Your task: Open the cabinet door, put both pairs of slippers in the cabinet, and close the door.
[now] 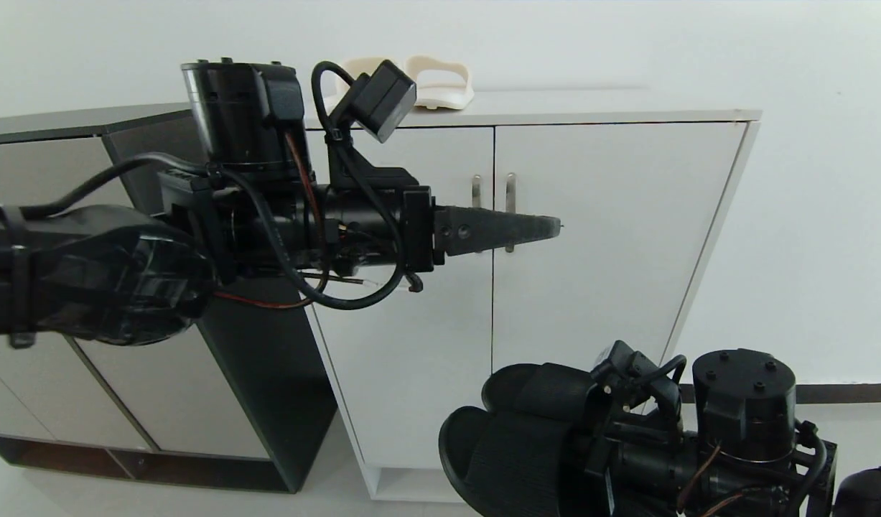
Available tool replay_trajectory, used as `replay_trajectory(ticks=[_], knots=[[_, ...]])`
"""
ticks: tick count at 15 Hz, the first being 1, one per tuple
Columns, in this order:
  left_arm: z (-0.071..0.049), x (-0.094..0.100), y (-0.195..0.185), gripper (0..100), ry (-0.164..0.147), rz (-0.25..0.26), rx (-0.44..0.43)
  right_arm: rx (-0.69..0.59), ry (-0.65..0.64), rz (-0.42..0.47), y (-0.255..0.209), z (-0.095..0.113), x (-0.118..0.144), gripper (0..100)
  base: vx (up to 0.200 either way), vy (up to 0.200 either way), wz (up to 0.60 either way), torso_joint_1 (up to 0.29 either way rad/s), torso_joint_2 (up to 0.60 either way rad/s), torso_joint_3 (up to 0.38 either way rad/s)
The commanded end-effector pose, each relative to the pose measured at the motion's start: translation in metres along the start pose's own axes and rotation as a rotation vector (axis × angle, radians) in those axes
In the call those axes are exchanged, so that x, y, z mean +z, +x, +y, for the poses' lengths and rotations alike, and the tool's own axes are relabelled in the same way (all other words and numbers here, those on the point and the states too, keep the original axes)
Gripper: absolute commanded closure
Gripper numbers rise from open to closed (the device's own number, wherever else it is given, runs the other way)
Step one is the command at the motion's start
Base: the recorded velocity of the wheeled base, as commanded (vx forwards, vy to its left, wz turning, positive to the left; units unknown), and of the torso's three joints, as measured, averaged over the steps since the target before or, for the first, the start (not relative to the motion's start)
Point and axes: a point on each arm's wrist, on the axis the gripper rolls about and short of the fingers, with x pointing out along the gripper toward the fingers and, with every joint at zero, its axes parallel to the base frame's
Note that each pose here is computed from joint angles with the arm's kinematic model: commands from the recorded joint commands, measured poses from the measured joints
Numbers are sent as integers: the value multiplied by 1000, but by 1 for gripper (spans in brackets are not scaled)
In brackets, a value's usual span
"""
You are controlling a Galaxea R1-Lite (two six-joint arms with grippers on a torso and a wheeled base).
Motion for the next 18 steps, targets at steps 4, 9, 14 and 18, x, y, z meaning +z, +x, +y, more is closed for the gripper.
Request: replay_trajectory(ticks=[4, 9, 14, 18], knots=[[34, -5, 12, 0, 25, -45, 78, 1, 1, 10, 2, 0, -3, 100, 0, 0, 0, 0, 0, 0], [56, -6, 11, 0, 13, -47, 116, 0, 1, 15, 1, 0, -4, 100, 0, 0, 0, 0, 0, 0], [76, -9, 14, 0, 3, -46, 140, 0, -1, 15, 1, 0, -4, 100, 0, 0, 0, 0, 0, 0], [83, -9, 19, 0, 6, -49, 144, 0, -1, 15, 1, 0, -4, 100, 0, 0, 0, 0, 0, 0]])
